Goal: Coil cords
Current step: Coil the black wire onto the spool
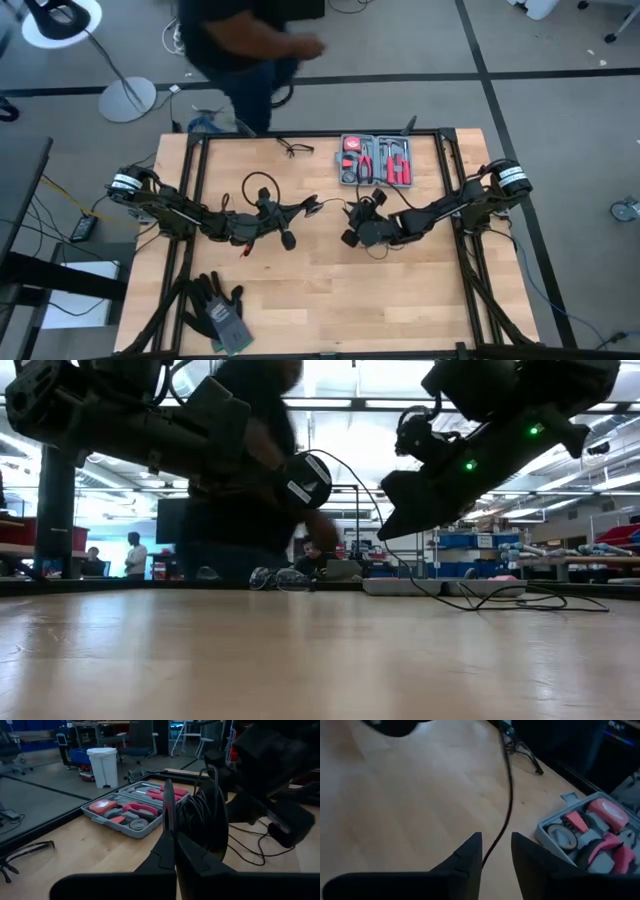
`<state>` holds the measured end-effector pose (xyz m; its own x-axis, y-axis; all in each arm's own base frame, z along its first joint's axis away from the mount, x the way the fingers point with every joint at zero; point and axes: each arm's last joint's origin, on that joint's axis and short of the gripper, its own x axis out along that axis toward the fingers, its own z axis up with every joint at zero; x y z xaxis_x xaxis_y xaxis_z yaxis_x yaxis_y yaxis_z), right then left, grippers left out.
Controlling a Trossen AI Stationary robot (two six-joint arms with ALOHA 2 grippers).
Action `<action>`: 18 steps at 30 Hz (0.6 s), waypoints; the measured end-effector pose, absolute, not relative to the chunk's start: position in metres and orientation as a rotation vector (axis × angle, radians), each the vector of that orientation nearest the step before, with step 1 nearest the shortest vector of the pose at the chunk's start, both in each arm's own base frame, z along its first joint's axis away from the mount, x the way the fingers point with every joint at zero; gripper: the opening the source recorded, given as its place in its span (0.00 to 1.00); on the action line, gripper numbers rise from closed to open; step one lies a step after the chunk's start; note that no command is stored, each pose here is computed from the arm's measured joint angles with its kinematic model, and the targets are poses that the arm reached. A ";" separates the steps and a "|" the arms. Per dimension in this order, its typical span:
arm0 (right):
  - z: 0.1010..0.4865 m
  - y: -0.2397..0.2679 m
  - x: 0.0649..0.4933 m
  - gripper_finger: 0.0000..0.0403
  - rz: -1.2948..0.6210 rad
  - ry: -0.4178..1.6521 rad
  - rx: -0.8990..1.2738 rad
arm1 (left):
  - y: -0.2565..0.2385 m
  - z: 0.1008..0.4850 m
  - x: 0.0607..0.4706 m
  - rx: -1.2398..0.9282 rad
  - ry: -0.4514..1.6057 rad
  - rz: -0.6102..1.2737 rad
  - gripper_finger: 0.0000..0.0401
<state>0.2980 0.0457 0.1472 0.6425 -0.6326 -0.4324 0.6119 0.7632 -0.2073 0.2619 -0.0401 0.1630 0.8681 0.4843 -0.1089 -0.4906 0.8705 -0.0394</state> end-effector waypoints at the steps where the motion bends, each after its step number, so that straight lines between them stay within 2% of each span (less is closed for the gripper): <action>1: 0.147 0.044 0.299 0.24 -0.705 0.512 -0.032 | -0.040 0.163 0.262 -0.068 0.094 0.510 0.00; 4: 0.146 0.040 0.300 0.17 -0.685 0.527 -0.012 | -0.040 0.164 0.262 -0.075 0.082 0.503 0.00; 8: 0.144 0.037 0.301 0.02 -0.686 0.531 -0.014 | -0.041 0.166 0.263 -0.087 0.065 0.466 0.00; 13: 0.133 0.033 0.319 0.01 -0.614 0.441 0.074 | -0.042 0.171 0.263 -0.112 0.015 0.458 0.00; 18: 0.108 0.036 0.349 0.00 -0.541 0.447 0.104 | -0.039 0.174 0.264 -0.127 -0.018 0.464 0.00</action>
<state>0.3486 0.0365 0.1083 0.7638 -0.4744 -0.4377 0.5189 0.8546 -0.0208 0.2635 -0.0395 0.1743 0.8941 0.4477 -0.0111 -0.4454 0.8864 -0.1259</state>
